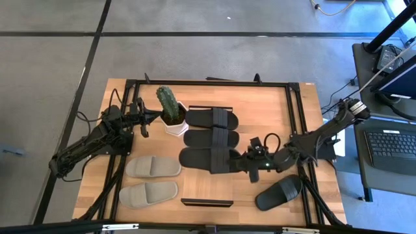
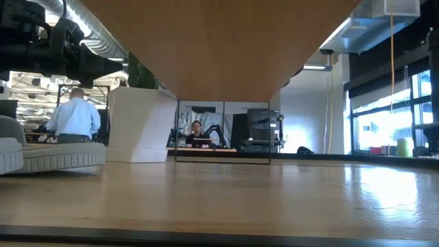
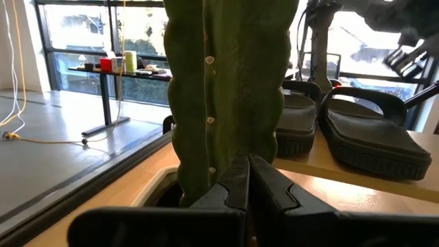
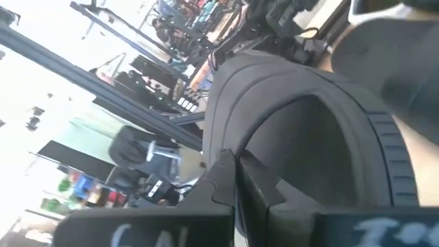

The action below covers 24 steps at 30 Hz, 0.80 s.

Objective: Pick and place slides into the shelf
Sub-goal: Put the black slide on the shelf

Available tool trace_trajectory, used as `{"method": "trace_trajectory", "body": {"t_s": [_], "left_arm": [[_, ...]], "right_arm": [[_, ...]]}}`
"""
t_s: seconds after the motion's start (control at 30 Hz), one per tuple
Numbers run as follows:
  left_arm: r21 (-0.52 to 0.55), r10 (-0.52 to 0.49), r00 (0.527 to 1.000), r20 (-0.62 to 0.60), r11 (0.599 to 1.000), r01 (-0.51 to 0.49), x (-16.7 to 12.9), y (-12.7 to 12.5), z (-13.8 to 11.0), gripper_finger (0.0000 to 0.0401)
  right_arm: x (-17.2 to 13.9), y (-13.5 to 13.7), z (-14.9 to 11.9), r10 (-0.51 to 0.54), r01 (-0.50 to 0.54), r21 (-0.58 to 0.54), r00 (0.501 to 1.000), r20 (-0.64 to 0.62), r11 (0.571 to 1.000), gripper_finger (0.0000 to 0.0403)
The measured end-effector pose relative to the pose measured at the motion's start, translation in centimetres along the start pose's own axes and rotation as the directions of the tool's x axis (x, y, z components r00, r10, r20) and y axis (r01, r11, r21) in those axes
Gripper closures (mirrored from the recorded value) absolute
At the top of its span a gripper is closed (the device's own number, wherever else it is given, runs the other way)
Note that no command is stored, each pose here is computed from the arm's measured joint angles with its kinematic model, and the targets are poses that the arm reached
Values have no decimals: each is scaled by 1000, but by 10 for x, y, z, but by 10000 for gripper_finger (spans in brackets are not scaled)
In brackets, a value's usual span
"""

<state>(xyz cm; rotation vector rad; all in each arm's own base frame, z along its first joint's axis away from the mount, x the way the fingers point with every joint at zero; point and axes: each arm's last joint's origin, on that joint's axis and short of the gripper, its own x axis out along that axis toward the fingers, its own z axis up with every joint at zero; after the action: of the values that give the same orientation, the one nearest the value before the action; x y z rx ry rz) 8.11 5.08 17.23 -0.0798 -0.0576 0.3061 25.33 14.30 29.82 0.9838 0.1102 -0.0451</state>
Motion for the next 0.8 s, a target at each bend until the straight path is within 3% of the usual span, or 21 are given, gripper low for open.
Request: {"method": "trace_trajectory", "body": {"t_s": [0.2,0.57,0.8], "left_arm": [[-2,-1,1000,0,1000,1,0,0,0,401],[-2,-1,1000,0,1000,1,0,0,0,401],[-5,-1,1000,0,1000,1,0,0,0,401]], "right_arm": [[-1,-20,-6,79,-82,113,996,31,990,397],[1,-28,-7,37,-40,238,999,19,971,397],[1,-29,-9,38,-38,260,999,3,965,397]]}}
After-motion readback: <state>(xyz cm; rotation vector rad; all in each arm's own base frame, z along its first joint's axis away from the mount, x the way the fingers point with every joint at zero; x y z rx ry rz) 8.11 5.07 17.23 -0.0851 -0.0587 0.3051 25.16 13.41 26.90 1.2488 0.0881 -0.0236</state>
